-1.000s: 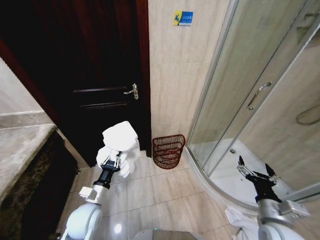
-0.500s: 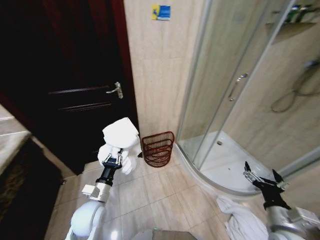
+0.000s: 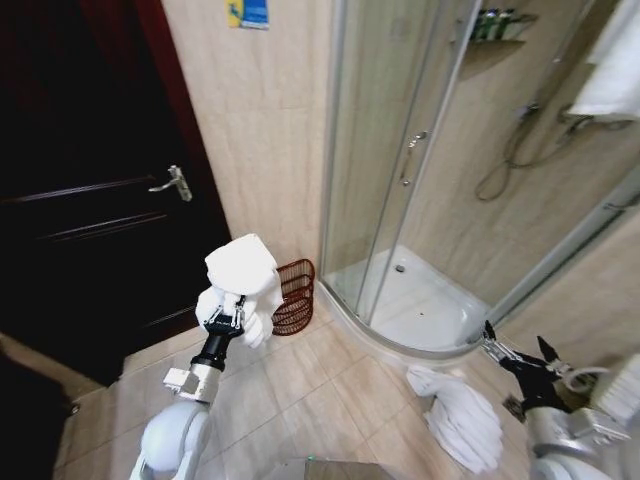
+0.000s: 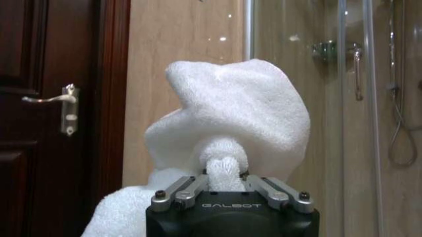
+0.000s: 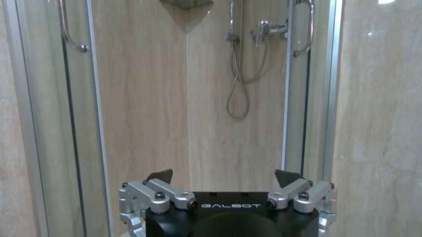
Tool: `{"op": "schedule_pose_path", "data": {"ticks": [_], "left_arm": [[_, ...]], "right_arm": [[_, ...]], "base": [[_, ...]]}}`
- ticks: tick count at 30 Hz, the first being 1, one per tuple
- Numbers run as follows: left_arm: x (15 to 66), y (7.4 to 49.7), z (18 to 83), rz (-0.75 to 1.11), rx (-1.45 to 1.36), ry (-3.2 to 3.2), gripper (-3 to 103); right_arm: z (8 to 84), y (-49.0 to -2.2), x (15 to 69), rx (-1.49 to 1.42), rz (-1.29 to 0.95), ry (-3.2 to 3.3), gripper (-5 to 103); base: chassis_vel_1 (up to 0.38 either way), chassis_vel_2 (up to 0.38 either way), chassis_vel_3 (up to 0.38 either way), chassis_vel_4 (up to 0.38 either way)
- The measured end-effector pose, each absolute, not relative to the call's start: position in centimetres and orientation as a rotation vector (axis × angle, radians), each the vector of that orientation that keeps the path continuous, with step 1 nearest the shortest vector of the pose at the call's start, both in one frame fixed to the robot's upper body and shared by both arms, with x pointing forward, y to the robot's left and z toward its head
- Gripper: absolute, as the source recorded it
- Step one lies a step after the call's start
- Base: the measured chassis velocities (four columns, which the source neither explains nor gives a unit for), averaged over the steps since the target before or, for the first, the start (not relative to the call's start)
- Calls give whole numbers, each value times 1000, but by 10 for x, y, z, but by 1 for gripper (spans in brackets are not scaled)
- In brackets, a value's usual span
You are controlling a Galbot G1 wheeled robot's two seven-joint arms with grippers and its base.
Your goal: Discard the used towel into the hamper.
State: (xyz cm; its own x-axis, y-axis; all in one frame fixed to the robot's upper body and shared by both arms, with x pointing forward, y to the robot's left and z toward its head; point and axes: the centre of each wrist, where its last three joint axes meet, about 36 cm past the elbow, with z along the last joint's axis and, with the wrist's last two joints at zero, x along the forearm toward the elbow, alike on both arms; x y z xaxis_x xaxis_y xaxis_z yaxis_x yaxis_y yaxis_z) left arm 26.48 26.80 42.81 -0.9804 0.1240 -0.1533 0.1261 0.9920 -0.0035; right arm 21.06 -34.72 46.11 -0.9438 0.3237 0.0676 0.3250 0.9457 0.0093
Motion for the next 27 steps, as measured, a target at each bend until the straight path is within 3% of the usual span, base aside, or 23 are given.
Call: {"op": "schedule_pose_path", "data": {"ticks": [27], "left_arm": [[268, 276, 422, -34, 172, 2975, 14]], "right_arm": [[458, -339, 216, -480, 9, -3022, 100]], "base": [[0, 0, 0, 0]]}}
